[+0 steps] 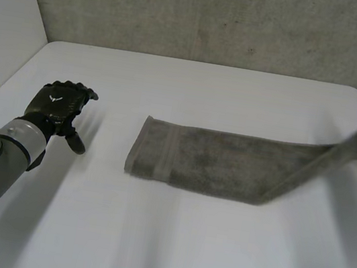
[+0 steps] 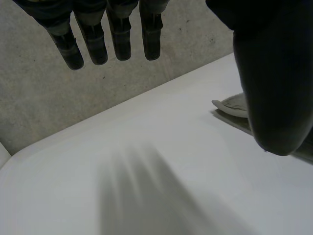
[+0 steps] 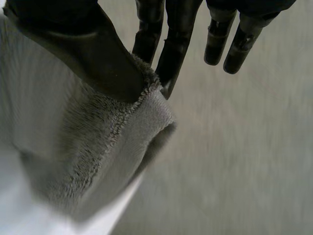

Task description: Fold the towel.

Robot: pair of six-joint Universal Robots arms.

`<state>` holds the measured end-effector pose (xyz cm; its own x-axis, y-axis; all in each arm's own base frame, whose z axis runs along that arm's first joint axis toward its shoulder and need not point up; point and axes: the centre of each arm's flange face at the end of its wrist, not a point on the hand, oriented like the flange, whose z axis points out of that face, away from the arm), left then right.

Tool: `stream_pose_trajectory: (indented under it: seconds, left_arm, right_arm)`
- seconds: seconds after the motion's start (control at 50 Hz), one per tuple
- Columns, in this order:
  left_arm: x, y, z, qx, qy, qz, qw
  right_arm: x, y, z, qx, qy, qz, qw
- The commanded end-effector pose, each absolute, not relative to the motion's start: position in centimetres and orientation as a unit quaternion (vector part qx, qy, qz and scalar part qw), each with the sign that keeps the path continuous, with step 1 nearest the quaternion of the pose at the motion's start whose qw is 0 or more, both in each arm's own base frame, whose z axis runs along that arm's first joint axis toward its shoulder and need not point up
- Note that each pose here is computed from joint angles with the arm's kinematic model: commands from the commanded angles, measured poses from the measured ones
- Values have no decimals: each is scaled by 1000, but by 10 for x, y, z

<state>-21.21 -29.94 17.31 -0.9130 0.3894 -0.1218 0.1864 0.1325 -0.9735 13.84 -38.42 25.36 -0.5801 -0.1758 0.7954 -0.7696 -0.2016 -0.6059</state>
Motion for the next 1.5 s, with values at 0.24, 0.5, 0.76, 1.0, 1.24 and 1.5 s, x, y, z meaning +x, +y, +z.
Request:
stream_pose_trajectory:
  seconds: [0.24, 0.5, 0.76, 1.0, 1.24, 1.5]
  left_arm:
    - [-211, -299, 175, -187, -747, 633, 81]
    - [-218, -296, 175, -196, -745, 631, 88]
    - [-280, -275, 198, -244, -698, 654, 163]
    - [-327, -266, 168, -254, -717, 607, 228]
    - [-341, -284, 134, -231, -743, 589, 220]
    - [-320, -318, 121, -163, -761, 614, 134]
  right_arm:
    - [418, -215, 176, 587, -402, 702, -32]
    - [391, -230, 186, 542, -464, 700, 14]
    - [274, -259, 213, 361, -645, 673, -28]
    - [236, -261, 150, 346, -745, 567, -55]
    - [239, -271, 118, 351, -756, 548, -60]
    - [237, -269, 122, 349, -755, 552, -56]
